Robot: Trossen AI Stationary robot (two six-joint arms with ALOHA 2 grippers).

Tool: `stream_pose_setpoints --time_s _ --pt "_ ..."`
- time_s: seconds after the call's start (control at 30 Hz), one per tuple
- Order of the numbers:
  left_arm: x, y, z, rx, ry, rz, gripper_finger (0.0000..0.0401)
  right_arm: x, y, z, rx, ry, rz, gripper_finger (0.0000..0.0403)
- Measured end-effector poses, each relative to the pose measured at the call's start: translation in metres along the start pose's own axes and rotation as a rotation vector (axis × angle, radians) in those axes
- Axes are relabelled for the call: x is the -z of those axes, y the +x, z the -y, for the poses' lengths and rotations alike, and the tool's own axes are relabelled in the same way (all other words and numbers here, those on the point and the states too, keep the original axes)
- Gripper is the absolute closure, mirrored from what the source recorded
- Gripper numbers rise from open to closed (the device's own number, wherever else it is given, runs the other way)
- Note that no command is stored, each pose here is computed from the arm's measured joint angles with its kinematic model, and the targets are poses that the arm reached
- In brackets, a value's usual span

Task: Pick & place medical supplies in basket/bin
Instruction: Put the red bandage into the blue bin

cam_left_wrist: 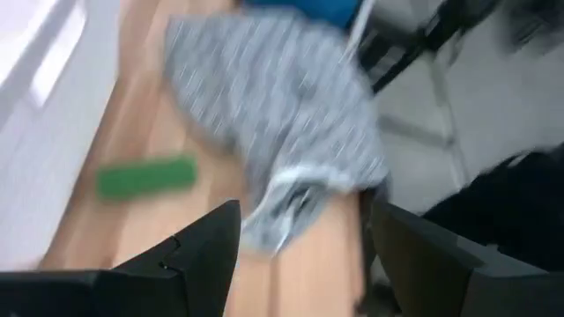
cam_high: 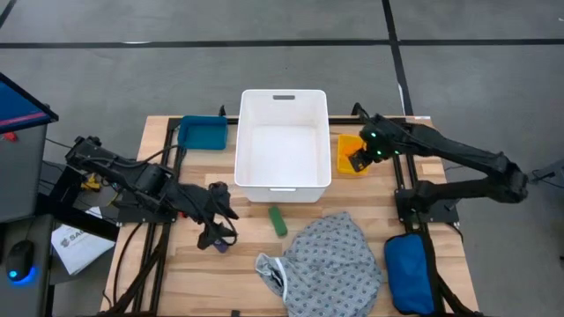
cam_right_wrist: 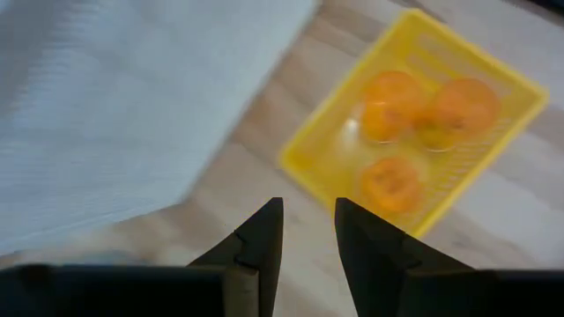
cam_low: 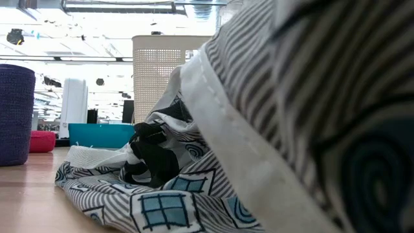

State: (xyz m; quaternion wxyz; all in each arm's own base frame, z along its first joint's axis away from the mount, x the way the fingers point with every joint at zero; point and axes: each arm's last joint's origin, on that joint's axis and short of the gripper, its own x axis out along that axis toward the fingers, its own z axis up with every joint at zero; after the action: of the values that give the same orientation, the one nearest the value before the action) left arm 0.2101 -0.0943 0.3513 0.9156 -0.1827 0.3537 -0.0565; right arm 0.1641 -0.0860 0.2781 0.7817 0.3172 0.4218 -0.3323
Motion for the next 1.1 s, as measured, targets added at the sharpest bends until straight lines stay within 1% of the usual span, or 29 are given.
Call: stream_pose_setpoints --time_s 0.1,0.17,0.23,0.33,0.37,0.4,0.43,0.53,0.6,0.67,0.83,0.97,1.03,1.1 --pt "0.014 -0.001 -0.003 -0.053 -0.005 -0.131 0.0155 0.011 -0.019 -0.008 -0.085 0.027 0.051 0.0300" --pt "0.023 -0.003 -0.008 -0.115 -0.082 -0.214 0.0155 0.020 -0.031 -0.014 -0.152 0.043 0.082 0.0300" --pt "0.031 -0.007 -0.016 -0.218 -0.231 -0.292 0.0155 0.027 -0.043 -0.020 -0.233 0.058 0.113 0.0300" --pt "0.043 -0.016 -0.033 -0.455 -0.514 -0.391 0.0155 0.036 -0.058 -0.028 -0.338 0.069 0.175 0.0300" --pt "0.046 -0.020 -0.038 -0.521 -0.580 -0.409 0.0155 0.038 -0.061 -0.031 -0.358 0.070 0.200 0.0300" --pt "0.047 -0.022 -0.042 -0.566 -0.614 -0.425 0.0155 0.039 -0.064 -0.033 -0.372 0.074 0.219 0.0300" --pt "0.047 -0.024 -0.045 -0.583 -0.626 -0.432 0.0155 0.041 -0.066 -0.036 -0.379 0.069 0.238 0.0300" --pt "0.043 -0.023 -0.053 -0.585 -0.613 -0.444 0.0155 0.044 -0.068 -0.042 -0.387 0.053 0.278 0.0298" --pt "0.046 -0.018 -0.063 -0.582 -0.625 -0.497 0.0155 0.045 -0.067 -0.045 -0.378 0.058 0.278 0.0288" --pt "0.053 -0.010 -0.074 -0.594 -0.628 -0.569 0.0155 0.046 -0.066 -0.047 -0.379 0.064 0.269 0.0269" --pt "0.082 0.005 -0.098 -0.639 -0.647 -0.728 0.0148 0.050 -0.067 -0.055 -0.419 0.067 0.251 0.0201" --pt "0.101 0.018 -0.117 -0.666 -0.668 -0.749 0.0139 0.054 -0.070 -0.061 -0.475 0.071 0.249 0.0155" --pt "0.108 0.024 -0.124 -0.665 -0.681 -0.736 0.0138 0.056 -0.071 -0.063 -0.480 0.080 0.249 0.0145" --pt "0.114 0.031 -0.130 -0.663 -0.690 -0.707 0.0137 0.058 -0.072 -0.064 -0.488 0.086 0.251 0.0143"
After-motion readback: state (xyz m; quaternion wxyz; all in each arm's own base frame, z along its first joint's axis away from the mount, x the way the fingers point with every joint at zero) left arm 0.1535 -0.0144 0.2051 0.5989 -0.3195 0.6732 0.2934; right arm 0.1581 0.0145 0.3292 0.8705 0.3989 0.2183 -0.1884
